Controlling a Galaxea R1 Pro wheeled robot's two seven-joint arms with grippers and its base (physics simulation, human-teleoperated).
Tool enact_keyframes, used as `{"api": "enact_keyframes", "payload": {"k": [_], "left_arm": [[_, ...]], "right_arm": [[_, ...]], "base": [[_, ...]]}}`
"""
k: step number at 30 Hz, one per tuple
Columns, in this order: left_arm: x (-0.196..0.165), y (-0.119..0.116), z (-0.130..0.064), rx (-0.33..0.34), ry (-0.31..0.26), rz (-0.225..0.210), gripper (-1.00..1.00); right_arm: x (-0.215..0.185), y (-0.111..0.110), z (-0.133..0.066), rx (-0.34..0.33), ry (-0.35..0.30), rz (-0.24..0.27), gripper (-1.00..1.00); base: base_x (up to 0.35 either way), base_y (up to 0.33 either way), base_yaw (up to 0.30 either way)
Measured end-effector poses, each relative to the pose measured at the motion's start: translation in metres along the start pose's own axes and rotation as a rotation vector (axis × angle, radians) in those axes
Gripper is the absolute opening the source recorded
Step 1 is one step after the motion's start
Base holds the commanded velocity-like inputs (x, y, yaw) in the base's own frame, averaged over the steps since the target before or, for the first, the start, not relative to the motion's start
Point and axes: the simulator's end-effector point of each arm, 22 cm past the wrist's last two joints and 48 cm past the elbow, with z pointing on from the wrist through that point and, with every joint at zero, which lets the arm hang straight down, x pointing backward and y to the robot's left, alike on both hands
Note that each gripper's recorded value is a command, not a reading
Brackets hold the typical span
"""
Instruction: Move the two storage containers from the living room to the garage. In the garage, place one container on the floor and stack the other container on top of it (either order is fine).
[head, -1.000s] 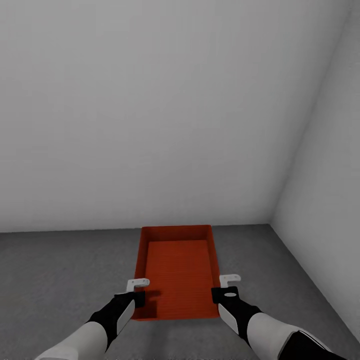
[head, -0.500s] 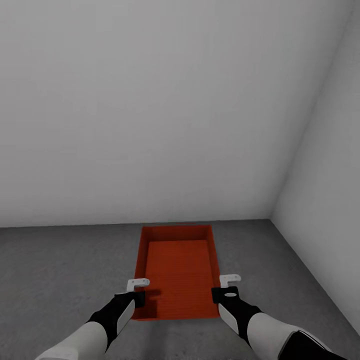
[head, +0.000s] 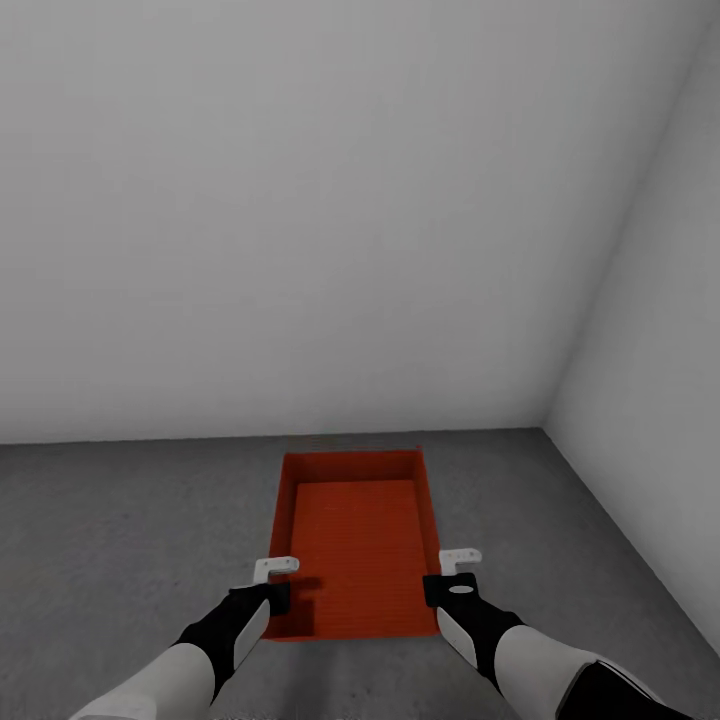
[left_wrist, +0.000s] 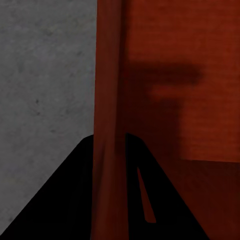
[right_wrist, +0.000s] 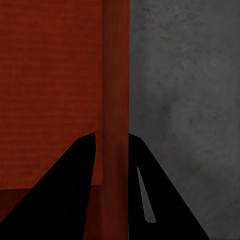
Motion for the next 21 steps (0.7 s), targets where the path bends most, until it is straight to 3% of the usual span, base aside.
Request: {"api": "enact_keyframes", "payload": {"k": [21], "left_arm": [[0.04,0.002,0.044,-0.003,0.032,0.002,-1.0]], "right_arm": [[0.046,0.008,0.038,-0.003,0.032,-0.002,-1.0]], "base": [[0.0,0.0,0.0]]}}
